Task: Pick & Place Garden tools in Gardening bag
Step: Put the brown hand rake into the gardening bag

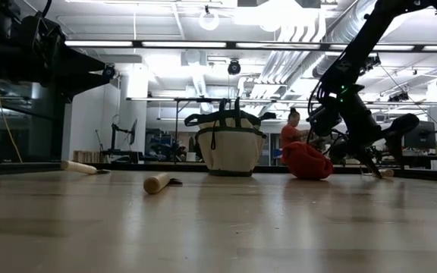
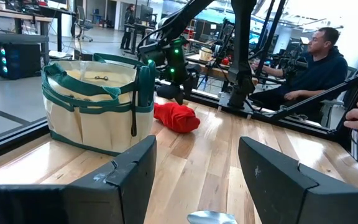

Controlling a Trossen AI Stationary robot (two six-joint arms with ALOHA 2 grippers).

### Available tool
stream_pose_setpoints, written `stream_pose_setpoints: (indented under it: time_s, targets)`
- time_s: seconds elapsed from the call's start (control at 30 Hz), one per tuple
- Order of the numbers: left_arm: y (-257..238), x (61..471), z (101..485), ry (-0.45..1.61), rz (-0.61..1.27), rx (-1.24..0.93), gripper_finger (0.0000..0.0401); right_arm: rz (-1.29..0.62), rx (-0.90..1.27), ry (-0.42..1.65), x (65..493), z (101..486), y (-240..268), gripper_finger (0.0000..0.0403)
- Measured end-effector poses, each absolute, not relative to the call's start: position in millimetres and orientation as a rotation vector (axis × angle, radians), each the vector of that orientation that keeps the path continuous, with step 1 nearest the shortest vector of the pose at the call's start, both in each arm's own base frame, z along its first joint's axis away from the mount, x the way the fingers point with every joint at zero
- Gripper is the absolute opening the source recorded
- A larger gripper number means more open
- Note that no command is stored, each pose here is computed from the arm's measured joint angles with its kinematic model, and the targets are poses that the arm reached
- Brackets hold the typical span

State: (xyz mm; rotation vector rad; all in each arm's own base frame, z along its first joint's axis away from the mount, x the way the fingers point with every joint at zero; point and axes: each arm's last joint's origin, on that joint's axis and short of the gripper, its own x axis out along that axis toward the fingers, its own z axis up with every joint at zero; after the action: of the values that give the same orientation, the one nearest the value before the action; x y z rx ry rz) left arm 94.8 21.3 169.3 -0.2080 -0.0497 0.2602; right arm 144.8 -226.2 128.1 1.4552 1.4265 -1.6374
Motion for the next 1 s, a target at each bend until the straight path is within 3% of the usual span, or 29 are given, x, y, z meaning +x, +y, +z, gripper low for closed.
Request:
stream_pose_setpoints:
  time_s: [0.3,0.77,1.0]
  targets:
    - [21,95,169,-0.05,0.26,-0.208,0.0223,-1.602,1.455,1.416,145,127,-229,0.0204]
    - [21,95,169,-0.05,0.26,-0.208,0.0223,-1.547,1.445,1.399,148,124,-228,0.0059]
    - [21,95,169,-0.05,0.26,-0.208,0.0223,-1.447,1.355,1.46,160,124,-220,0.0064]
